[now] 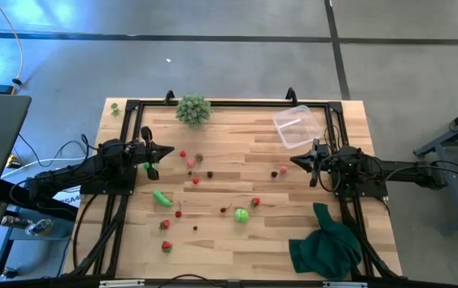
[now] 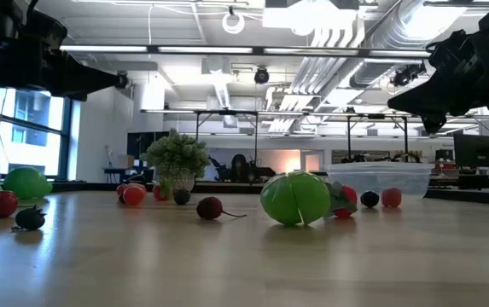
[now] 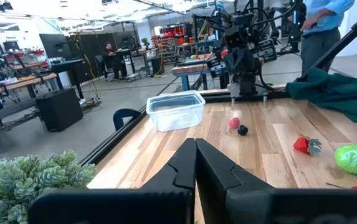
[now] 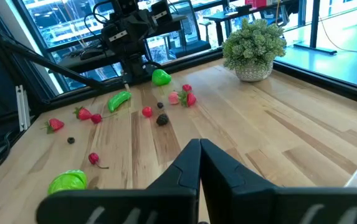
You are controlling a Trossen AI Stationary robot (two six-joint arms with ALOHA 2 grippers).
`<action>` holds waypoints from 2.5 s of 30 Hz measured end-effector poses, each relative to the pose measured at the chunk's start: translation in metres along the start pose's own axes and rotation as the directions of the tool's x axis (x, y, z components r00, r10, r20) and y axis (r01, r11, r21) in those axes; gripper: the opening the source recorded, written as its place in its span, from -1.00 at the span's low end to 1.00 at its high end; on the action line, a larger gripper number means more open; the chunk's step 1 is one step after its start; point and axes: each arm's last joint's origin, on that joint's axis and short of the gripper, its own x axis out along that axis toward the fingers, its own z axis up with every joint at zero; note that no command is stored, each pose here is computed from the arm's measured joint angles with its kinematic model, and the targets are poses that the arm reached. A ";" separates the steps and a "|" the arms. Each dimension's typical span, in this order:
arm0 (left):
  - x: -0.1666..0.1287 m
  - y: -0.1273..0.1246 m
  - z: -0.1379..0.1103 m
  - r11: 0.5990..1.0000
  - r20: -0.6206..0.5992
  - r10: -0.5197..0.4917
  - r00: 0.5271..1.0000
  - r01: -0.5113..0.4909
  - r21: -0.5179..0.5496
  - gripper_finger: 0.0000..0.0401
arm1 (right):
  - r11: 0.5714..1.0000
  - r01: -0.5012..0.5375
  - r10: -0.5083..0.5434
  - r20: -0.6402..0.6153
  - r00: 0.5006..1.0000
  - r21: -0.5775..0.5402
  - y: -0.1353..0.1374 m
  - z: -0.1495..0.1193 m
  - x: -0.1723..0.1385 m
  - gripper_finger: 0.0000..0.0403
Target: Pick and placing Produce into tupperware
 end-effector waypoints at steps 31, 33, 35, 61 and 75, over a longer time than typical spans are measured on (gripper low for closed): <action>-0.024 0.009 0.063 0.968 0.649 0.117 0.751 0.058 -0.242 -1.00 | 0.771 -0.130 -0.304 0.540 0.785 0.623 -0.001 0.049 -0.016 -0.99; -0.026 0.009 0.065 0.976 0.671 0.121 0.732 0.035 -0.214 -1.00 | 0.811 -0.151 -0.288 0.611 0.738 0.565 0.000 0.057 -0.021 -0.99; -0.025 0.010 0.066 0.978 0.655 0.127 0.745 0.018 -0.210 -1.00 | 0.845 -0.129 -0.283 0.639 0.716 0.519 0.002 0.065 -0.025 -0.99; 0.101 0.025 0.126 0.980 -0.369 -0.114 0.923 0.165 0.109 -1.00 | 0.568 0.821 -0.548 -0.719 0.427 0.055 -0.067 0.178 0.073 -0.99; 0.102 0.024 0.114 0.953 -0.519 -0.106 0.848 0.236 0.191 -1.00 | 0.585 0.811 -0.354 -0.902 0.248 -0.006 -0.118 0.106 0.144 -0.99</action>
